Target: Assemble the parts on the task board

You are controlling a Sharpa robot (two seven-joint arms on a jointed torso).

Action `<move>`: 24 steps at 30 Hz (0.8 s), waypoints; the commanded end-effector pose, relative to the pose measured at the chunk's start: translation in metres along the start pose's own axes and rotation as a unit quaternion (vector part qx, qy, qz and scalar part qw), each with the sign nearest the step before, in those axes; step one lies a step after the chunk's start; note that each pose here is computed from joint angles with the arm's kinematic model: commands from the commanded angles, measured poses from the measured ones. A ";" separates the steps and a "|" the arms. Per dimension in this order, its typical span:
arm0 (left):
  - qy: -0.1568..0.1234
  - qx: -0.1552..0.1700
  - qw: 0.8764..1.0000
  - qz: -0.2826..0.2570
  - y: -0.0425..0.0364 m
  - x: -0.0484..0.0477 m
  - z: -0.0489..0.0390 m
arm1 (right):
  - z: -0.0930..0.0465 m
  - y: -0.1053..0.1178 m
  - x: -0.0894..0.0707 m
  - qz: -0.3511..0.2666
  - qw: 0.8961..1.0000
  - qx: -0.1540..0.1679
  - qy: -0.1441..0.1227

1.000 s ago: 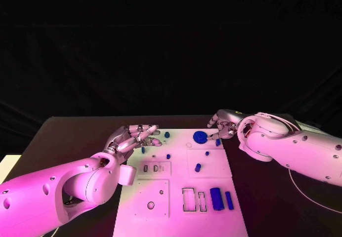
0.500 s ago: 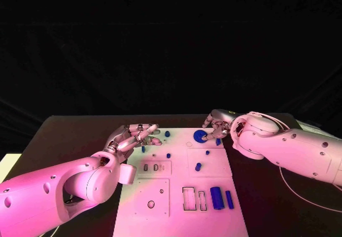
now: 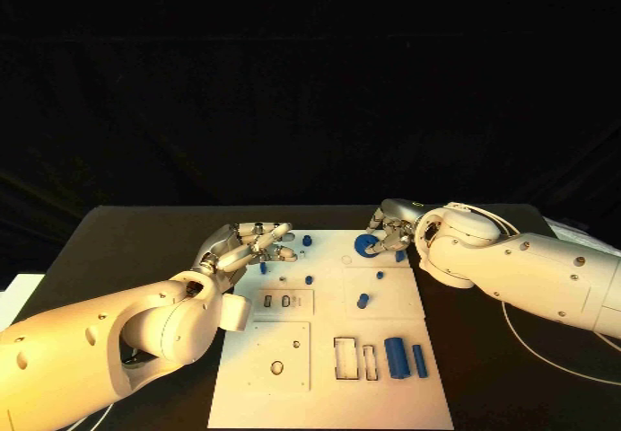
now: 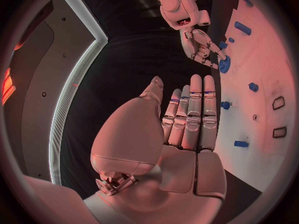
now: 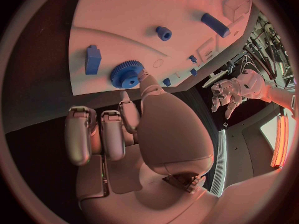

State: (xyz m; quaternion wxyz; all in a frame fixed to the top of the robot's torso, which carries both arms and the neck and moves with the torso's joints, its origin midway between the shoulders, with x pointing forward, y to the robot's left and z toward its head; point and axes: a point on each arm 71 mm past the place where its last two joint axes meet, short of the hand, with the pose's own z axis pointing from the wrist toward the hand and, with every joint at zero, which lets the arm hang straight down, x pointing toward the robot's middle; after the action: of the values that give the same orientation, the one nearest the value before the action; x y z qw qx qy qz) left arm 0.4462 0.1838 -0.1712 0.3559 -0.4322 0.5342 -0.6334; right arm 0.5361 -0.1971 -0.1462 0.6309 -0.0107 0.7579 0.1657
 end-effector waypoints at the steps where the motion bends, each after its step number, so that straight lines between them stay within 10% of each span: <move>1: 0.011 0.003 1.000 -0.006 -0.0009 0.0026 0.0005 | 0.001 0.001 0.004 -0.016 1.000 0.001 0.016; 24: 0.011 0.002 1.000 -0.006 -0.0008 0.0023 0.0004 | 0.004 0.008 0.015 -0.061 0.998 -0.007 0.021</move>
State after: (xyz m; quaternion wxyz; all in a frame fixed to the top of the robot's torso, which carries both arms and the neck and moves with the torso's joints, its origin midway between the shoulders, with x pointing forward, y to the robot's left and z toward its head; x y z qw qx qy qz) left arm 0.4462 0.1839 -0.1713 0.3548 -0.4324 0.5351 -0.6331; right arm 0.5375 -0.1863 -0.1492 0.6303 -0.0419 0.7600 0.1528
